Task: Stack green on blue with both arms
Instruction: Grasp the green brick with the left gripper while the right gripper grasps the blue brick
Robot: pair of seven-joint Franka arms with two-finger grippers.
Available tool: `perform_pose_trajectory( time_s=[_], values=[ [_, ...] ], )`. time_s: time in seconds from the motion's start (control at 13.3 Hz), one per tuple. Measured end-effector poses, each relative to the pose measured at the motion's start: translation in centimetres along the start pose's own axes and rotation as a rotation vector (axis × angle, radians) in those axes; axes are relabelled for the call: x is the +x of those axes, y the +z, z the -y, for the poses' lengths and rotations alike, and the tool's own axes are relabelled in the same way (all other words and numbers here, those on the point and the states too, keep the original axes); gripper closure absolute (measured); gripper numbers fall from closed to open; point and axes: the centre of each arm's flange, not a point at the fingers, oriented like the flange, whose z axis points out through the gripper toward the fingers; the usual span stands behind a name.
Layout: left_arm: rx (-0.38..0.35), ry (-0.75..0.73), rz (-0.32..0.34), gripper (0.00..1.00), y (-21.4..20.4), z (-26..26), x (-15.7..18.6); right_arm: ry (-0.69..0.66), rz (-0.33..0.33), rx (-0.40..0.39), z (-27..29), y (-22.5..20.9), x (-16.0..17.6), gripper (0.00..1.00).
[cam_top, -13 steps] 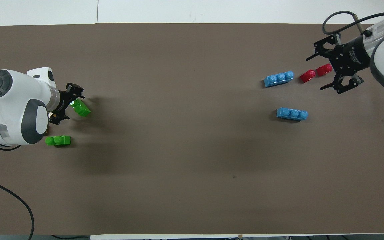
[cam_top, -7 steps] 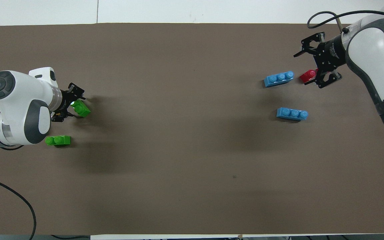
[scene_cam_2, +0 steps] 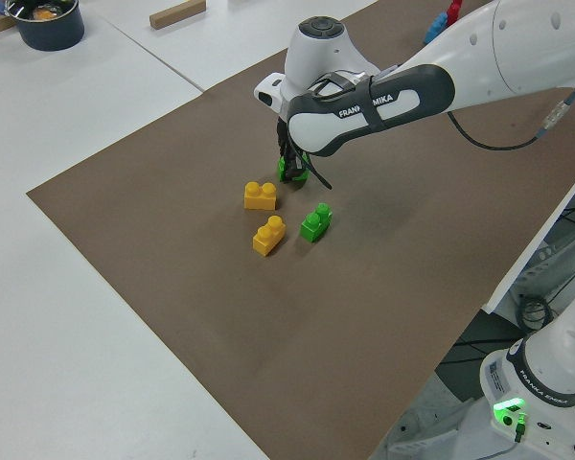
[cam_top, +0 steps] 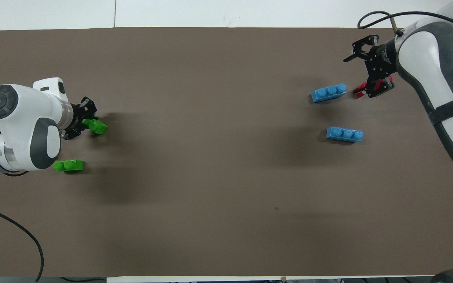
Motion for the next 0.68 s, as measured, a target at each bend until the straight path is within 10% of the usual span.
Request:
perform_pose_trajectory(
  time_s=[0.68],
  values=[
    [0.048,-0.064,0.040,0.66,-5.9,-4.6,-1.4,0.036,-0.009,0.000,-0.2,5.1,2.4,0.00]
  ],
)
